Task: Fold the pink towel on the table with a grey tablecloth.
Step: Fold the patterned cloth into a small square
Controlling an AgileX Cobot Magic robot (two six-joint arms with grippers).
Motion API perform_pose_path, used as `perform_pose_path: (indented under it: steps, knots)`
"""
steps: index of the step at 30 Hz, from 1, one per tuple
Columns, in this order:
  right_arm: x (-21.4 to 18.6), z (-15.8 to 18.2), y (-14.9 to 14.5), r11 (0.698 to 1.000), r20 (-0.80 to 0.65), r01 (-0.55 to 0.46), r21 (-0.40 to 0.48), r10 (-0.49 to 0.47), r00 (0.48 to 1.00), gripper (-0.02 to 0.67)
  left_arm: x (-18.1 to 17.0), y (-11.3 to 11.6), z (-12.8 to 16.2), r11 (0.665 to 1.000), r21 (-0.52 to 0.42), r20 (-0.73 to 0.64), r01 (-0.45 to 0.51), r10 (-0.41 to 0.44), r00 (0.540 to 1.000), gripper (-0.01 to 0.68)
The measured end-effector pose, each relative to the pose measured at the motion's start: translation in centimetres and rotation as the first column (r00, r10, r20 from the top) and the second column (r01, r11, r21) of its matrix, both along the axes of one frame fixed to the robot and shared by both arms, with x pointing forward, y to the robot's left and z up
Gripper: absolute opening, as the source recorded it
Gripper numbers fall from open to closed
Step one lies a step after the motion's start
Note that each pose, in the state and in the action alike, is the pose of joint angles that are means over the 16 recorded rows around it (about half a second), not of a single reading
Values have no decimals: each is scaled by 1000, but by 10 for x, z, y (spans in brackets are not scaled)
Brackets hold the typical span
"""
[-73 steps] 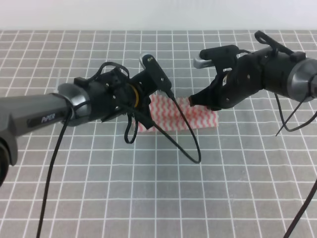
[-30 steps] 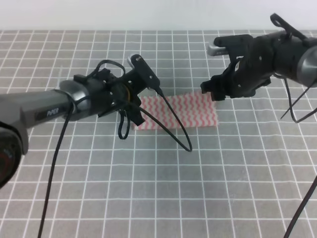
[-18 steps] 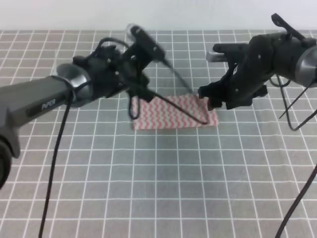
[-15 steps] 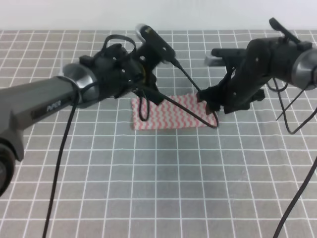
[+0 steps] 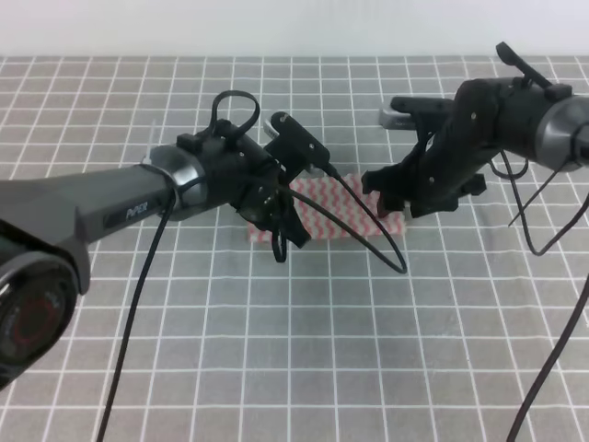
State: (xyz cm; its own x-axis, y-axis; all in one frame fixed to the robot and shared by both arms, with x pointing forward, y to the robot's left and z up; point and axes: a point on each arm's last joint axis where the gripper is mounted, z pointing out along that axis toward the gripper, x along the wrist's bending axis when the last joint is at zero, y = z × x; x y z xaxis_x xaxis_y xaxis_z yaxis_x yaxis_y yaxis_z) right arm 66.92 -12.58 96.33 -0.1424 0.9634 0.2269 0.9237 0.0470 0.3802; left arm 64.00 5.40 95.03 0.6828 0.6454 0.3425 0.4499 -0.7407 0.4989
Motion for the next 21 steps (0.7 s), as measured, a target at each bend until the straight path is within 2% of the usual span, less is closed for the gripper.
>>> perform_pose_path:
  steps: [13,21]
  knots:
    - [1,-13,2,1000,-37,9,10,-8,999,26,0,1,-7,1000,16,-22,-5,5,1000,0]
    - [3,-5,3,999,6,3,37,-3,1000,12,0,1,-7,1000,16,-22,-4,5,1000,0]
